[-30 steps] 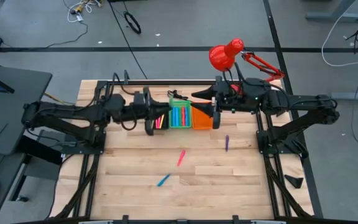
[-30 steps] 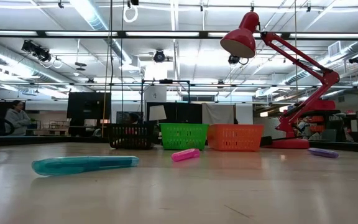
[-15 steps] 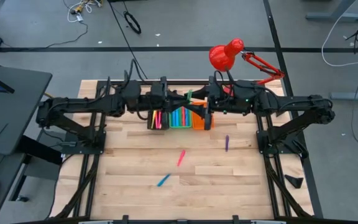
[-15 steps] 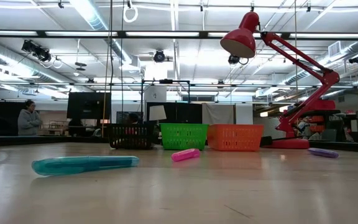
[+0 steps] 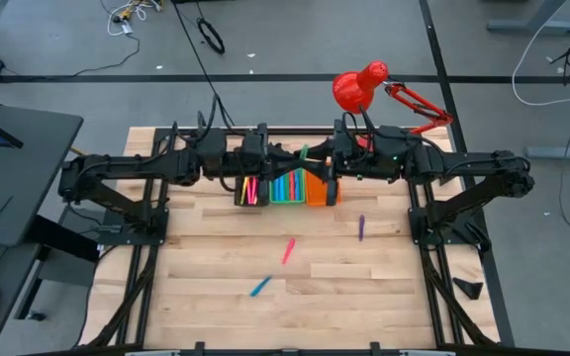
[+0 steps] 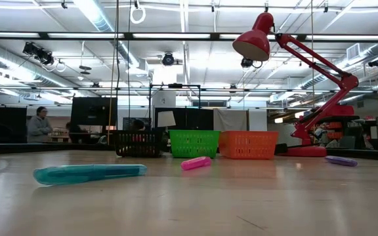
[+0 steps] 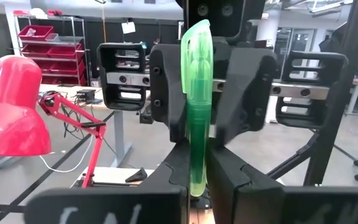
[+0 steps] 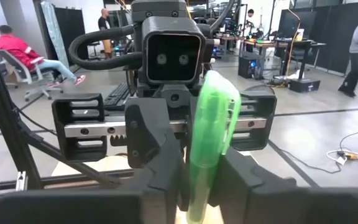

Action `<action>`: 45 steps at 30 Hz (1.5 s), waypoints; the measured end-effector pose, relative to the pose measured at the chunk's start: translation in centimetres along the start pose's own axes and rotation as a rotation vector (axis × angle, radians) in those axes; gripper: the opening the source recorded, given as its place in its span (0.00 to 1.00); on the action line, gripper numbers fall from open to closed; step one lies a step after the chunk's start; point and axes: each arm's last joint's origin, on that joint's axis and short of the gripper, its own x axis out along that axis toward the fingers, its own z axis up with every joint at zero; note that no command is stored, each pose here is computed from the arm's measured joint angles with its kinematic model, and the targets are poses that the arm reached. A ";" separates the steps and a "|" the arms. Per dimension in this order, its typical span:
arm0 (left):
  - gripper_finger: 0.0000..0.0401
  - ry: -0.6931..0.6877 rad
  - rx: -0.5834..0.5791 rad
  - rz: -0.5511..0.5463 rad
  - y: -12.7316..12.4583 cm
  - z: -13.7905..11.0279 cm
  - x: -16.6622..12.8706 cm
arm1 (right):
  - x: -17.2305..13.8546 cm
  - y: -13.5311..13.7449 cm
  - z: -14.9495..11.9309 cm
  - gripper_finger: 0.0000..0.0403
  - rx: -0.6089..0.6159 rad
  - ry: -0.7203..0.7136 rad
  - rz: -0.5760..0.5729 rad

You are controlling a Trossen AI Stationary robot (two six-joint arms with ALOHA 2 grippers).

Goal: Pick & Place Markers
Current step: Put the small green pen into the orange bin

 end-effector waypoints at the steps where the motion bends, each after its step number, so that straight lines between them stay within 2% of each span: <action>1: 0.07 0.003 0.002 0.001 0.0 0.0 0.0 | 0.0 0.0 0.0 0.18 -0.001 -0.001 0.001; 5: 0.07 0.005 0.004 0.005 0.0 0.0 0.0 | 0.0 0.0 0.0 0.08 -0.009 -0.001 0.001; 9: 0.08 0.006 0.002 0.016 0.0 0.0 0.0 | 0.0 0.0 0.0 0.08 -0.013 -0.001 0.000; 13: 0.22 0.043 -0.027 0.027 0.2 -0.3 -0.1 | -0.3 -0.1 0.2 0.08 -0.013 -0.007 -0.025; 18: 0.40 0.172 -0.156 0.099 1.5 -1.0 -1.0 | -1.5 -0.5 0.7 0.08 0.022 -0.002 -0.115; 24: 0.53 0.272 -0.142 0.131 2.4 -1.1 -2.4 | -2.2 -0.8 0.5 0.08 0.140 0.035 -0.176; 28: 0.54 0.322 -0.175 0.173 3.2 -1.2 -3.2 | -2.3 -0.8 -0.4 0.08 0.271 0.094 -0.261; 34: 0.51 0.440 -0.230 0.214 4.0 -2.1 -3.9 | -2.7 -0.9 -1.4 0.08 0.368 0.141 -0.447; 41: 0.49 0.502 -0.238 0.221 4.0 -2.7 -4.2 | -3.0 -1.1 -2.8 0.08 0.552 0.205 -0.535; 45: 0.49 0.507 -0.239 0.221 4.0 -2.7 -4.2 | -3.4 -1.4 -4.3 0.08 0.707 0.336 -0.580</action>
